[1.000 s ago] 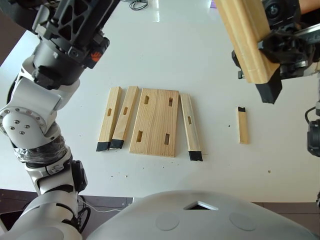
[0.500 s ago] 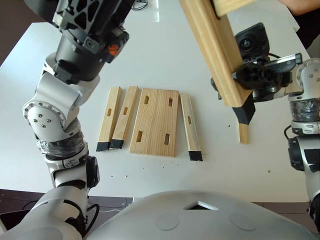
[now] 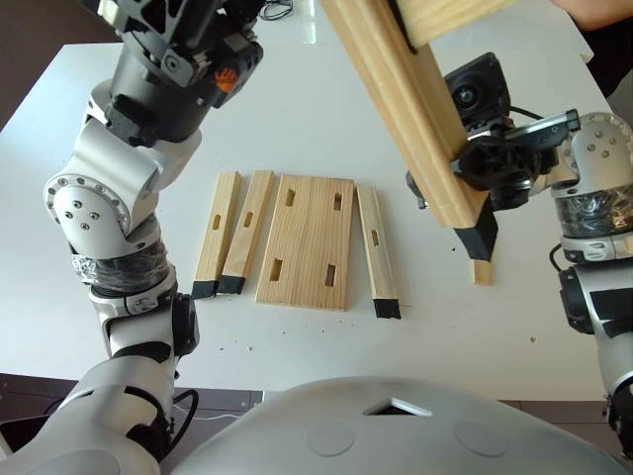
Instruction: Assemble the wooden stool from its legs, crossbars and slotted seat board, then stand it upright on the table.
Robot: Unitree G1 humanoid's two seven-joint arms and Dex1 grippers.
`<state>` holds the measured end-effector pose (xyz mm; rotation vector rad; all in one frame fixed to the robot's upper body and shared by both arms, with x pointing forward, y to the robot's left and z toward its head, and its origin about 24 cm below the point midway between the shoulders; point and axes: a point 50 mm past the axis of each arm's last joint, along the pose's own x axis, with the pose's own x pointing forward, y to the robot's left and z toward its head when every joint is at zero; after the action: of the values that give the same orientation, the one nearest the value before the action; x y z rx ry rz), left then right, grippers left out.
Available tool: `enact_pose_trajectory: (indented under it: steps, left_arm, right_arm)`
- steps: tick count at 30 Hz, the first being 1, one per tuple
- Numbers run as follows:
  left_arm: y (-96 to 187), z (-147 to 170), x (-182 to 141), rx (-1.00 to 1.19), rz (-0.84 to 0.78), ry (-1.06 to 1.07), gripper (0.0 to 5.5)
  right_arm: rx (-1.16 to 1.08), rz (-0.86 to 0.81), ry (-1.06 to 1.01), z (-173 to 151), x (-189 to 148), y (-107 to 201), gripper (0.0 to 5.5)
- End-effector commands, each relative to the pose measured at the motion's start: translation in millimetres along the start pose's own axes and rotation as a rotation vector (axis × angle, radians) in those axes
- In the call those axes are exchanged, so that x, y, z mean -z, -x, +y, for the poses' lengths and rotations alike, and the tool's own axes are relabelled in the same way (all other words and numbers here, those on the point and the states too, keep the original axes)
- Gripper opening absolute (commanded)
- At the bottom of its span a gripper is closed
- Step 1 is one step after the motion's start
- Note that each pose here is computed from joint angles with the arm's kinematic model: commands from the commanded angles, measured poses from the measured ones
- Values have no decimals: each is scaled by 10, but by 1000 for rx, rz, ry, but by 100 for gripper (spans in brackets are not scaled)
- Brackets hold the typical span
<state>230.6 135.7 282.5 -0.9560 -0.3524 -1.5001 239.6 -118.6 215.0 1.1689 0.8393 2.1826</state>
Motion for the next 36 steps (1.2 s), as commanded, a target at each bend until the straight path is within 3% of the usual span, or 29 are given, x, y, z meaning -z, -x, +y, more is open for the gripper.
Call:
enact_pose_trajectory:
  steps: [1, 9, 28, 33, 36]
  left_arm:
    - [-101, -83, -5, 65, 23, -5, 299]
    - [-18, -129, -90, 108, 18, -11, 299]
    - [19, -83, -47, 34, 157, 34, 299]
    - [-10, -108, 166, 46, 203, 19, 299]
    - [-11, -94, 188, 44, 222, 1, 258]
  right_arm:
    - [-27, 53, -83, 128, -18, -14, 107]
    - [-58, 62, -212, 210, -39, 0, 107]
    - [12, 43, -193, 87, -76, 5, 107]
    - [37, 32, -216, 116, -40, 50, 107]
    - [57, 28, -243, 150, 11, 84, 107]
